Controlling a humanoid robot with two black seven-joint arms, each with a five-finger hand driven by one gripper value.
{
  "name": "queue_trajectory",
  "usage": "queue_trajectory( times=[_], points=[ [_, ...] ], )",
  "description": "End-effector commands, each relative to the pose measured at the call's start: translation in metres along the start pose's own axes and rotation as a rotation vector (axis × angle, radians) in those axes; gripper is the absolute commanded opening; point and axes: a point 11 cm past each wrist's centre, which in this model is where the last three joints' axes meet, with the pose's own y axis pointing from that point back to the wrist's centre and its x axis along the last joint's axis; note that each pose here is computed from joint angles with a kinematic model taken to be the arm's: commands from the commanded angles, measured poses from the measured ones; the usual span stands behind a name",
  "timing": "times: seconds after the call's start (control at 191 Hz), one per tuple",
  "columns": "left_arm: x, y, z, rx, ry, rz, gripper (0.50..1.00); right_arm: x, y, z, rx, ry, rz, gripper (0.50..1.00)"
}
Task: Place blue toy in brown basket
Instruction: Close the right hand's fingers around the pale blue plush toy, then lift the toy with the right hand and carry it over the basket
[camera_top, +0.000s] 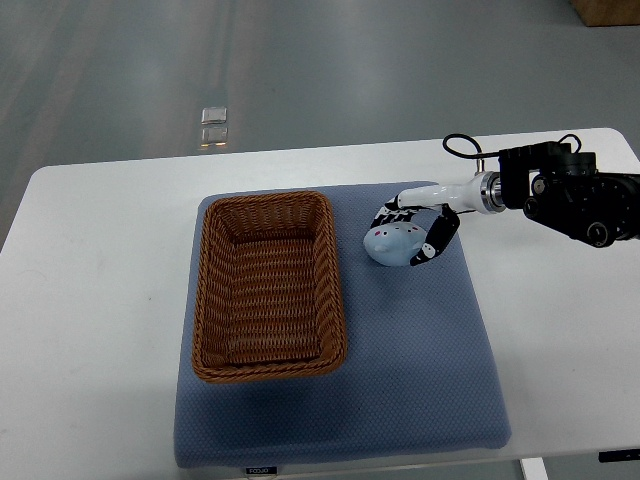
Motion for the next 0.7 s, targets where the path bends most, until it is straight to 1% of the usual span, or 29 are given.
queue_trajectory(
  times=[0.0, 0.099, 0.136, 0.162, 0.188, 0.215, 0.23, 0.257, 0.262, 0.272, 0.288, 0.293, 0.298, 0.325, 0.34, 0.346, 0.351, 0.382, 0.539, 0.623, 0.696],
  points=[
    [0.000, 0.000, 0.000, 0.000, 0.000, 0.000, 1.000, -0.002, -0.001, 0.003, -0.005, -0.005, -0.001, 0.778],
    [0.000, 0.000, 0.000, 0.000, 0.000, 0.000, 1.000, -0.003, -0.003, 0.002, -0.006, -0.006, -0.003, 0.756],
    [0.001, 0.000, 0.000, 0.000, 0.000, 0.001, 1.000, -0.003, -0.005, 0.000, -0.003, -0.004, -0.002, 0.727],
    [0.000, 0.000, 0.000, 0.000, 0.000, 0.000, 1.000, -0.003, -0.006, 0.000, -0.001, -0.002, 0.000, 0.717],
    [0.001, 0.000, 0.000, 0.000, 0.000, 0.001, 1.000, -0.002, -0.007, -0.002, 0.002, 0.001, 0.004, 0.689],
    [0.001, 0.000, 0.000, 0.000, 0.000, 0.001, 1.000, -0.002, -0.008, -0.003, 0.003, 0.003, 0.006, 0.672],
    [0.001, 0.000, 0.000, 0.000, 0.000, 0.001, 1.000, -0.002, -0.008, -0.003, 0.003, 0.003, 0.006, 0.650],
    [0.001, 0.000, 0.000, 0.000, 0.000, 0.001, 1.000, -0.002, -0.008, -0.004, 0.004, 0.004, 0.007, 0.635],
    [0.001, 0.000, 0.000, 0.000, 0.000, 0.001, 1.000, -0.002, -0.008, -0.004, 0.004, 0.005, 0.008, 0.623],
    [0.001, 0.000, 0.000, 0.000, 0.000, 0.001, 1.000, -0.002, -0.008, -0.004, 0.004, 0.005, 0.008, 0.623],
    [0.001, 0.000, 0.000, 0.000, 0.000, 0.001, 1.000, -0.002, -0.008, -0.004, 0.004, 0.005, 0.008, 0.599],
    [0.001, 0.000, 0.000, 0.000, 0.000, 0.001, 1.000, -0.002, -0.008, -0.004, 0.004, 0.005, 0.008, 0.599],
    [0.001, 0.000, 0.000, 0.000, 0.000, 0.001, 1.000, -0.001, -0.008, -0.004, 0.005, 0.006, 0.009, 0.584],
    [0.001, 0.000, 0.000, 0.000, 0.000, 0.001, 1.000, -0.001, -0.008, -0.004, 0.005, 0.005, 0.010, 0.566],
    [0.001, 0.000, 0.000, 0.000, 0.000, 0.001, 1.000, 0.000, -0.008, -0.005, 0.006, 0.006, 0.011, 0.543],
    [0.001, 0.000, 0.000, 0.000, 0.000, 0.001, 1.000, 0.000, -0.008, -0.005, 0.006, 0.006, 0.011, 0.543],
    [0.001, 0.000, 0.000, 0.000, 0.000, 0.001, 1.000, 0.001, -0.007, -0.005, 0.006, 0.008, 0.012, 0.531],
    [0.001, 0.000, 0.000, 0.000, 0.000, 0.001, 1.000, 0.001, -0.007, -0.004, 0.005, 0.008, 0.014, 0.505],
    [0.001, 0.000, 0.000, 0.000, 0.000, 0.001, 1.000, 0.016, 0.003, -0.002, 0.008, -0.001, 0.066, 0.500],
    [0.001, 0.000, 0.000, 0.000, 0.000, 0.001, 1.000, 0.042, 0.021, 0.000, 0.011, -0.009, 0.134, 0.500],
    [0.001, 0.000, 0.000, 0.000, 0.000, 0.001, 1.000, 0.057, 0.027, -0.009, 0.036, -0.008, 0.166, 0.500]
  ],
)
